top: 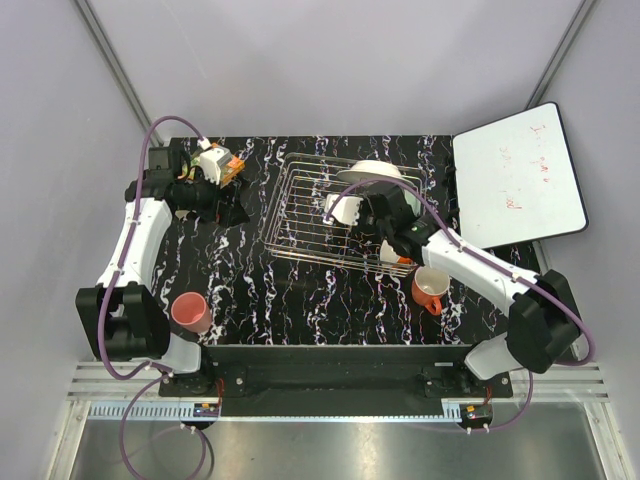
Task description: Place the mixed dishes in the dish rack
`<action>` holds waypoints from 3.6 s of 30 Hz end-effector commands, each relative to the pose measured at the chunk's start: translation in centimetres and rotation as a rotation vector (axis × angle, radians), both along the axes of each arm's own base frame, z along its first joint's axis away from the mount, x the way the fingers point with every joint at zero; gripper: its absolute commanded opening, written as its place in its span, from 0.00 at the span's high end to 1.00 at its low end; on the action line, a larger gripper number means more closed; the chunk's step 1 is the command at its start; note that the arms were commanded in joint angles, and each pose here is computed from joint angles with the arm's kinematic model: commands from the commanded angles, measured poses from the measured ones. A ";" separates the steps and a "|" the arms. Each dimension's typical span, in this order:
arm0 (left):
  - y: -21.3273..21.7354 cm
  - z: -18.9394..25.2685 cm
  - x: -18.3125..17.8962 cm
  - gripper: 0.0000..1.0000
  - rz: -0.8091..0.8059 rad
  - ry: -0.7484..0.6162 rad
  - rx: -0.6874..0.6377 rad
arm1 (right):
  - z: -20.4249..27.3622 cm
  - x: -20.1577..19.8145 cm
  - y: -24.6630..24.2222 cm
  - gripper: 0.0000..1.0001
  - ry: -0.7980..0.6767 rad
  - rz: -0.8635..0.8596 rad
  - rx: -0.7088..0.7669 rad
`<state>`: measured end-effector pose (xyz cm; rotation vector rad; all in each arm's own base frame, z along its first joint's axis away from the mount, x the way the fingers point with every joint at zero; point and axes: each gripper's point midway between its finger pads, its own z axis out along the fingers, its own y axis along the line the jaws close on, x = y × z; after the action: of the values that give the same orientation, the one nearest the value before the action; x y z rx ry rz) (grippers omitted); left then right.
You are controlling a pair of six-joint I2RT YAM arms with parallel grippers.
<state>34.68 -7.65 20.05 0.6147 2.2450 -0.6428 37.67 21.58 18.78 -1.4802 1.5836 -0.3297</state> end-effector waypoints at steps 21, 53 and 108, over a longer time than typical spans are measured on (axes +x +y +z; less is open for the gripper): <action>0.3 -0.6 1.4 0.01 -0.014 -0.037 0.023 | 7.7 -2.6 -2.0 0.37 -0.085 -0.125 0.340; -6.0 -8.2 2.0 0.01 -0.117 0.092 0.099 | 12.3 -2.0 12.0 0.33 0.119 0.243 0.942; 1.0 1.4 -3.7 0.01 -0.060 -0.041 0.220 | 10.3 -7.9 7.2 0.36 0.221 -0.009 0.922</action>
<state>32.80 -11.29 19.12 0.7979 2.2696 -0.5335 30.43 29.66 27.01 -0.8374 1.6074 0.5351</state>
